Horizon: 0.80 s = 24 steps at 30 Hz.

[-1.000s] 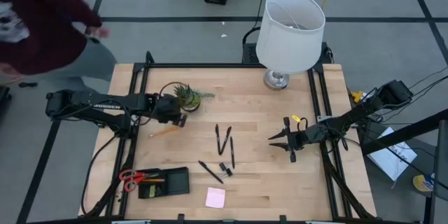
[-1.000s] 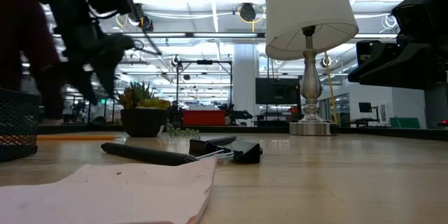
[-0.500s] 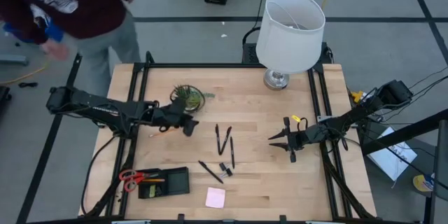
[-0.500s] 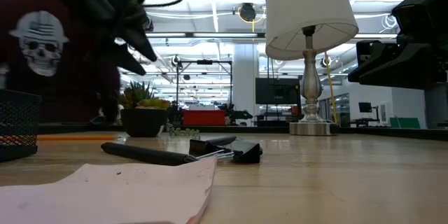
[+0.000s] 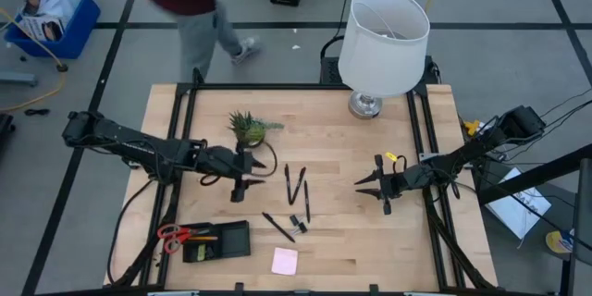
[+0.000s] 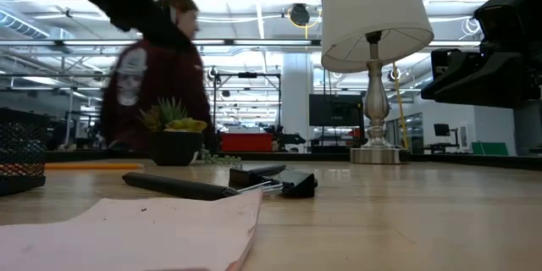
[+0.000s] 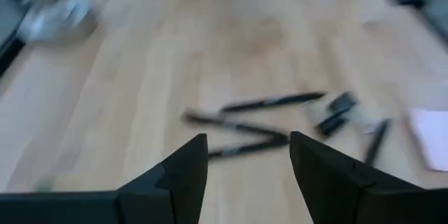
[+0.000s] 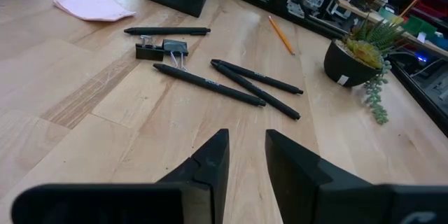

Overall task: Pick and place office supplies into organizer
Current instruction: Put the pencil into the top left section of the desk organizer

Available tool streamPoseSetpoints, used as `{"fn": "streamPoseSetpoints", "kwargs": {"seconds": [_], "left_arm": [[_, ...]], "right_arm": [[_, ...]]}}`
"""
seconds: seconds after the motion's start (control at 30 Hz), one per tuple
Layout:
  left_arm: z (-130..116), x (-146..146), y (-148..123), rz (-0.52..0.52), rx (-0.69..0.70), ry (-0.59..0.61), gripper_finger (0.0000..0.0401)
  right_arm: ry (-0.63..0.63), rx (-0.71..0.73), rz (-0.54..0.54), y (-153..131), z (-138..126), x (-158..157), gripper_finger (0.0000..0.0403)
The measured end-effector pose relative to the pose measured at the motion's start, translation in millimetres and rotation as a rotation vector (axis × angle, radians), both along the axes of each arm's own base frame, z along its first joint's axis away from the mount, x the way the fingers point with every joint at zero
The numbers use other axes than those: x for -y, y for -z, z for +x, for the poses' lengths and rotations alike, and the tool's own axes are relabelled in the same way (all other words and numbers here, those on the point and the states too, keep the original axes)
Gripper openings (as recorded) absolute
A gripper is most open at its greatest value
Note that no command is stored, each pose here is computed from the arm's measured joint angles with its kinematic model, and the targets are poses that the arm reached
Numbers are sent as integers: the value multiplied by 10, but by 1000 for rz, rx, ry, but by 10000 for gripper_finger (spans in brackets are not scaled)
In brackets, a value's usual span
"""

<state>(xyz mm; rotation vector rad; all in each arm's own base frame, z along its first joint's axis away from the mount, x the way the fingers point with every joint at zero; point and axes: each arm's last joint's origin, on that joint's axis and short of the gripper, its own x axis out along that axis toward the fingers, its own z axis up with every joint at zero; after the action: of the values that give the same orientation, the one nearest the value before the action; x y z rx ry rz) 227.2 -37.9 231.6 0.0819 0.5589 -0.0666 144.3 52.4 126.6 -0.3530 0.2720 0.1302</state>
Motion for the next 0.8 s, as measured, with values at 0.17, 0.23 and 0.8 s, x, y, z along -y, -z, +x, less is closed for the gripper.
{"fn": "streamPoseSetpoints", "kwargs": {"seconds": [0.17,0.23,0.8], "left_arm": [[18,-18,-23,-17,25,1,207],[-8,-49,24,-88,-35,-64,207],[-899,214,-392,-150,152,28,207]], "right_arm": [[0,0,0,1,-1,0,89],[0,0,0,1,-1,0,89],[0,1,0,-1,0,0,89]]}}
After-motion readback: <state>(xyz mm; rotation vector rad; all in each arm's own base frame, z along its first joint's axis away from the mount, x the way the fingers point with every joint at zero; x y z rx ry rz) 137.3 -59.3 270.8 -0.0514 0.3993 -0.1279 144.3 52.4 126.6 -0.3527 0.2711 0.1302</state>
